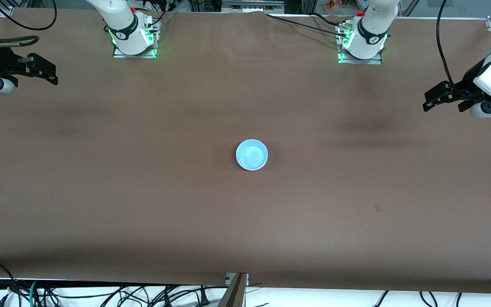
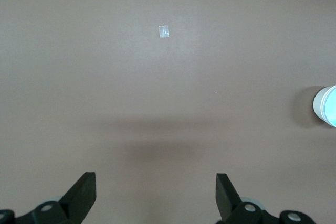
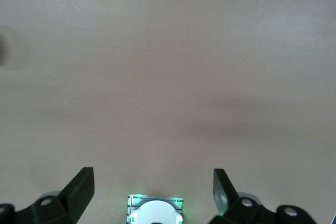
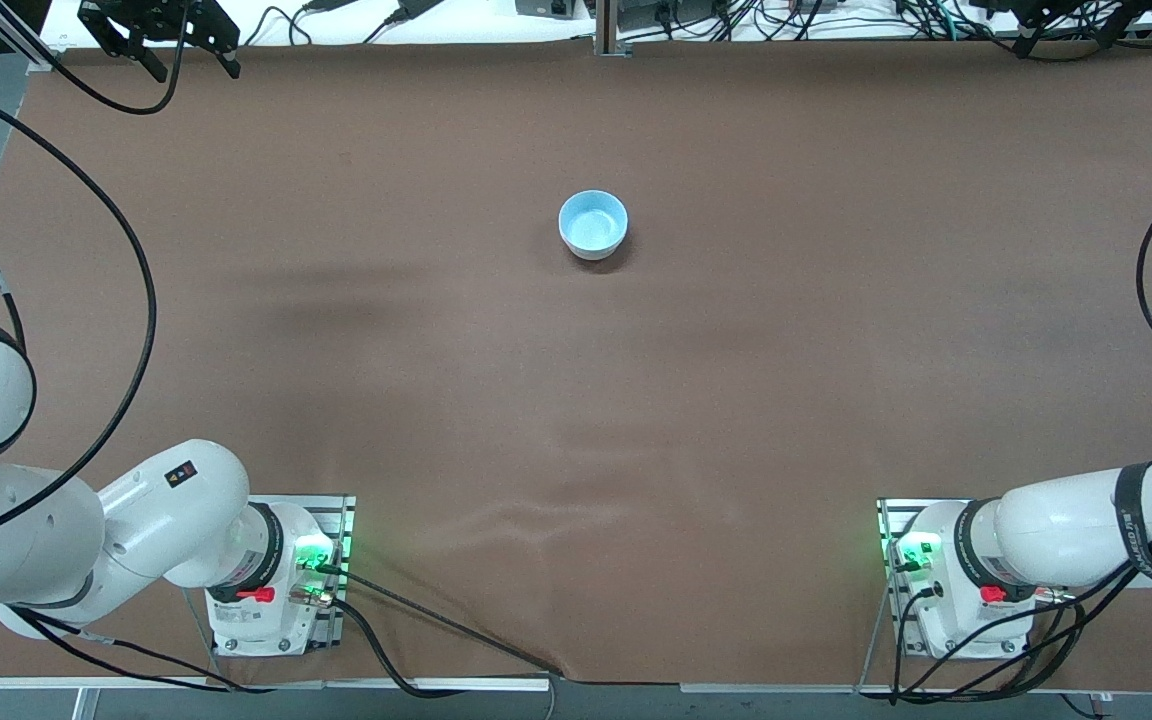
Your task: Stack pink and blue bowls on white bowl
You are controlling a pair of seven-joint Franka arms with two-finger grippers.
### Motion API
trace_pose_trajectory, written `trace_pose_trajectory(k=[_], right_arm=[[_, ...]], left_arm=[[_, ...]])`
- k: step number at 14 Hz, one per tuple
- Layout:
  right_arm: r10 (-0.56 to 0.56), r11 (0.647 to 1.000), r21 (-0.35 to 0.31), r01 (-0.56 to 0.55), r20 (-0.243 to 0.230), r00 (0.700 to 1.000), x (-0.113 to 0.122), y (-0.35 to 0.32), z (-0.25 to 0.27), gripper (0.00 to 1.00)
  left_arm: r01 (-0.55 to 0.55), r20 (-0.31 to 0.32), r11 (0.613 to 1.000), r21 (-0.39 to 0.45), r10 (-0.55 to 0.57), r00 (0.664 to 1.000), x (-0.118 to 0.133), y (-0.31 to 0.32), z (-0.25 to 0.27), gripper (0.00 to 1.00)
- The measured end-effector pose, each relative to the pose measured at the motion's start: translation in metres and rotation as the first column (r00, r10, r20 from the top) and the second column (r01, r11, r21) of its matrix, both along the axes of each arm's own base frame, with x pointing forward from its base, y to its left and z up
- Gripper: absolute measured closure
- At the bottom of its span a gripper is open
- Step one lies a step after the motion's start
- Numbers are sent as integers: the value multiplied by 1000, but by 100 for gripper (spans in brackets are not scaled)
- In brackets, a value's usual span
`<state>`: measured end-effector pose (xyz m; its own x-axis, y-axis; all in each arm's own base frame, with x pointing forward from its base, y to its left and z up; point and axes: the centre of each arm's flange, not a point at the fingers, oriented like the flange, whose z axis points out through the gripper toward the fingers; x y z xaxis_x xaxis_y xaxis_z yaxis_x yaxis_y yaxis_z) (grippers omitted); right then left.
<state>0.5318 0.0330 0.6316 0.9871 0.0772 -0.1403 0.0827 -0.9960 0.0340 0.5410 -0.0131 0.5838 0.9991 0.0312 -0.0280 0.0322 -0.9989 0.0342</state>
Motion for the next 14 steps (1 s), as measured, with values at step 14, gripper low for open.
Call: trace_pose_trajectory(k=[14], right_arm=[[-28,1000,-1,28,-9,1000,3,-14,-5,0]], left_arm=[[22,14,999,-40,-21,1000,7,-2,7,0]])
